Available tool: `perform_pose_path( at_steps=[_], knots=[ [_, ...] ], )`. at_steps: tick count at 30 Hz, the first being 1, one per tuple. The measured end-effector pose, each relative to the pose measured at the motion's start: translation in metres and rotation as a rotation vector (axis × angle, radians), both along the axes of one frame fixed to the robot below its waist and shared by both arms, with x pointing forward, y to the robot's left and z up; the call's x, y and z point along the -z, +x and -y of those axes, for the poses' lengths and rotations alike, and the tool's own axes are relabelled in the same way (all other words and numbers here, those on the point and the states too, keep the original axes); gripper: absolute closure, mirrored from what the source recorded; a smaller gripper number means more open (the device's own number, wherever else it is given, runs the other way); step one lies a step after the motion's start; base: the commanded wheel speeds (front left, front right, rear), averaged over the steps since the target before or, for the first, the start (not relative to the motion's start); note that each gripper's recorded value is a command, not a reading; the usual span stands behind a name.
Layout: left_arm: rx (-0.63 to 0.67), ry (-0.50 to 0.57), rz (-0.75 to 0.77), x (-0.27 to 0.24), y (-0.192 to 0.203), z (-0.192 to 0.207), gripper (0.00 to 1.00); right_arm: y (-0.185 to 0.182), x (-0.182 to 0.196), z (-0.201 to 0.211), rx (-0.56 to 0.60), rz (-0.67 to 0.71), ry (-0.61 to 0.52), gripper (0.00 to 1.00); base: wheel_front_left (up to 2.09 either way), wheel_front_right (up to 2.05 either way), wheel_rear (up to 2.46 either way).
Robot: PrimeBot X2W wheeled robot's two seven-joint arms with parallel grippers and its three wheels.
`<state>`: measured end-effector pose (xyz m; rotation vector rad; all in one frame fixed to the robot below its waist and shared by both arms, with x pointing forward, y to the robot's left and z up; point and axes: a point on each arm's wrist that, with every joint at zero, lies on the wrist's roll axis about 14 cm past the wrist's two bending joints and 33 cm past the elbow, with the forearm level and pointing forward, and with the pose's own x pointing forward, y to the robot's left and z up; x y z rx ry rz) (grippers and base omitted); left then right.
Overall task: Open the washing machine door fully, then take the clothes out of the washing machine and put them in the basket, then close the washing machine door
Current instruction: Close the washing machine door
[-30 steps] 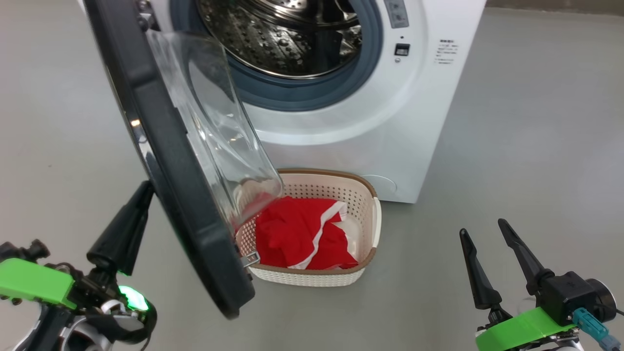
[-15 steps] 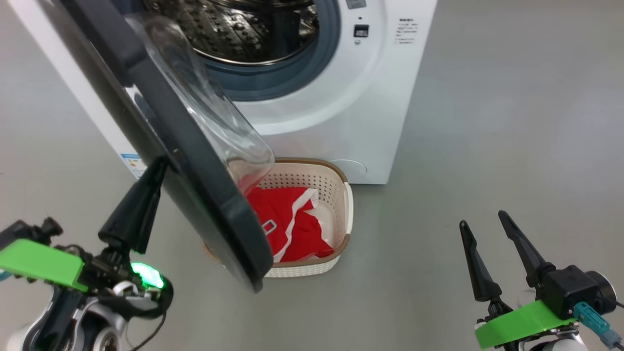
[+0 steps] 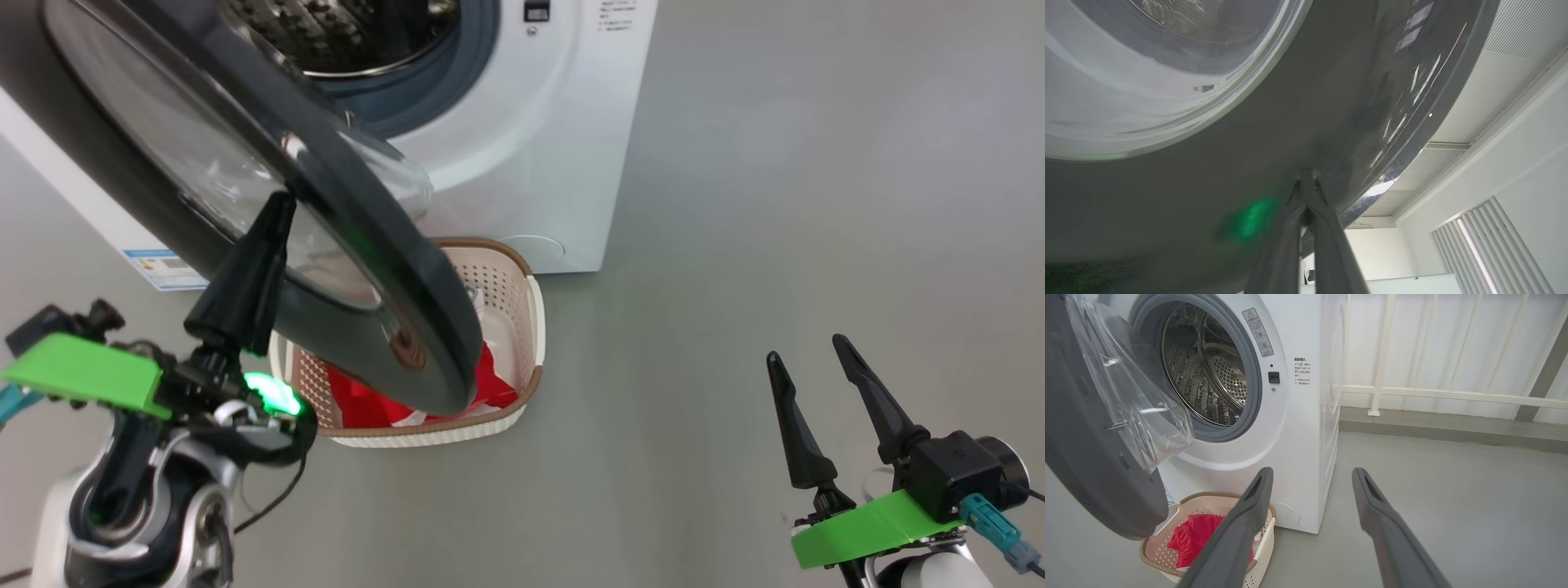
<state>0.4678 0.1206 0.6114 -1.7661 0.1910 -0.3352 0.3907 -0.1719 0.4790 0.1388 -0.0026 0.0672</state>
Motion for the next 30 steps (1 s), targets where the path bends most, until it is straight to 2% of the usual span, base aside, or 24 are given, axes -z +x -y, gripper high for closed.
perform_pose_path(
  at_steps=[20, 30],
  knots=[
    [0.040, -0.046, 0.018, 0.001, 0.081, 0.042, 1.00, 0.006, 0.023, 0.019, 0.057, -0.059, -0.013, 0.00, 0.00, 0.00, 0.00],
    [0.035, -0.029, 0.027, 0.002, 0.120, 0.052, 1.00, 0.018, 0.025, 0.026, 0.071, -0.058, -0.025, 0.00, 0.00, 0.00, 0.00]
  ],
)
